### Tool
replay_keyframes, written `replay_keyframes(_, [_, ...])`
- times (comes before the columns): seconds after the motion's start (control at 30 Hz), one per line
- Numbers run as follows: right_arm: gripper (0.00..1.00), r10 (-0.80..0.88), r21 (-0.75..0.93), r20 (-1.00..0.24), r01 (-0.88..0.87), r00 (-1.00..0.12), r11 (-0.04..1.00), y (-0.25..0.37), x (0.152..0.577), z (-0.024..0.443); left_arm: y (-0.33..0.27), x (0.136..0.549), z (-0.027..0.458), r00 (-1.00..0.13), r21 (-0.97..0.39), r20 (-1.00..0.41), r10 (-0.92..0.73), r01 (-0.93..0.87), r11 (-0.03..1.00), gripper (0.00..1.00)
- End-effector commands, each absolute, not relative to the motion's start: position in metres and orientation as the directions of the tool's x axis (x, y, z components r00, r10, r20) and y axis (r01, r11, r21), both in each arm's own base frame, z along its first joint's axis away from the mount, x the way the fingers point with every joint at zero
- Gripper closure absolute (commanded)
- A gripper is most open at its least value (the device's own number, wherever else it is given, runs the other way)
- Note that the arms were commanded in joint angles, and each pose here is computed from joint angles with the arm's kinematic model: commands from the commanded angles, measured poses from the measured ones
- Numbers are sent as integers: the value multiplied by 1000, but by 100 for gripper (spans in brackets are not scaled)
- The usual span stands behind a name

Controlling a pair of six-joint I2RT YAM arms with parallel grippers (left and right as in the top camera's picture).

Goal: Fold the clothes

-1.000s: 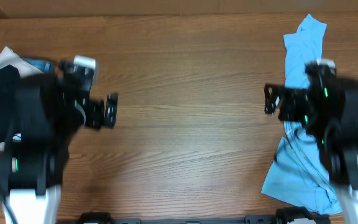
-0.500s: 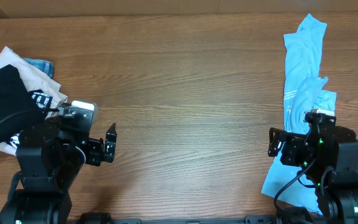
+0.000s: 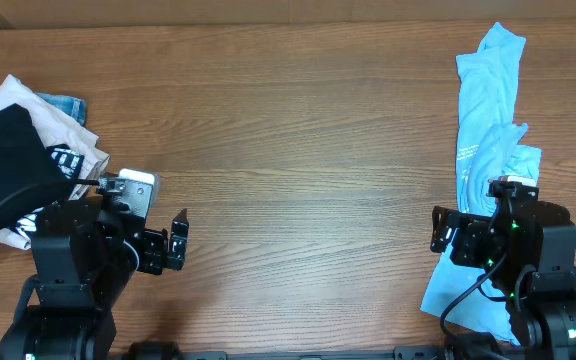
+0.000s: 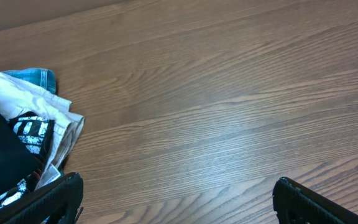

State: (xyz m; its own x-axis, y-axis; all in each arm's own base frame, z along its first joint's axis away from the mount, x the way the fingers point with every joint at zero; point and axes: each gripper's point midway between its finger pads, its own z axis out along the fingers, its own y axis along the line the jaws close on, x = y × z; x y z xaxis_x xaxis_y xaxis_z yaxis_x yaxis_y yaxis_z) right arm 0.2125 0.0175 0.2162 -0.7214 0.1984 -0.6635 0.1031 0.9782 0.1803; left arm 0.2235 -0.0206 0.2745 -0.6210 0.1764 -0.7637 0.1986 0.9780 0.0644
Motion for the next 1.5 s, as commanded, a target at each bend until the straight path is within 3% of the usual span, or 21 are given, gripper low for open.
replay_keyframes(0.0, [0, 203, 173, -665, 116, -719, 978, 15, 213, 214, -19, 223, 271, -625, 81, -756, 194, 204, 976, 0])
replay_keyframes(0.43, [0, 211, 196, -747, 94, -630, 976, 13, 185, 206, -19, 223, 271, -625, 81, -756, 194, 204, 976, 0])
replay_keyframes(0.77, [0, 230, 245, -929, -15, -289, 969, 18, 212, 196, -19, 223, 271, -625, 81, -756, 194, 204, 976, 0])
replay_keyframes(1.1, [0, 248, 236, -964, -120, 99, 964, 21, 243, 210, -19, 223, 271, -625, 81, -756, 194, 204, 976, 0])
replay_keyframes(1.27, [0, 130, 119, -986, -106, 107, 987, 22, 244, 205, -19, 223, 271, -625, 81, -756, 194, 204, 976, 0])
replay_keyframes(1.37, [0, 119, 123, -992, -103, -50, 987, 25, 245, 166, -19, 223, 271, -625, 81, -756, 194, 204, 976, 0])
replay_keyframes(1.47, [0, 122, 126, -992, -129, -38, 984, 30, 245, 170, -19, 223, 271, -625, 81, -756, 194, 204, 976, 0])
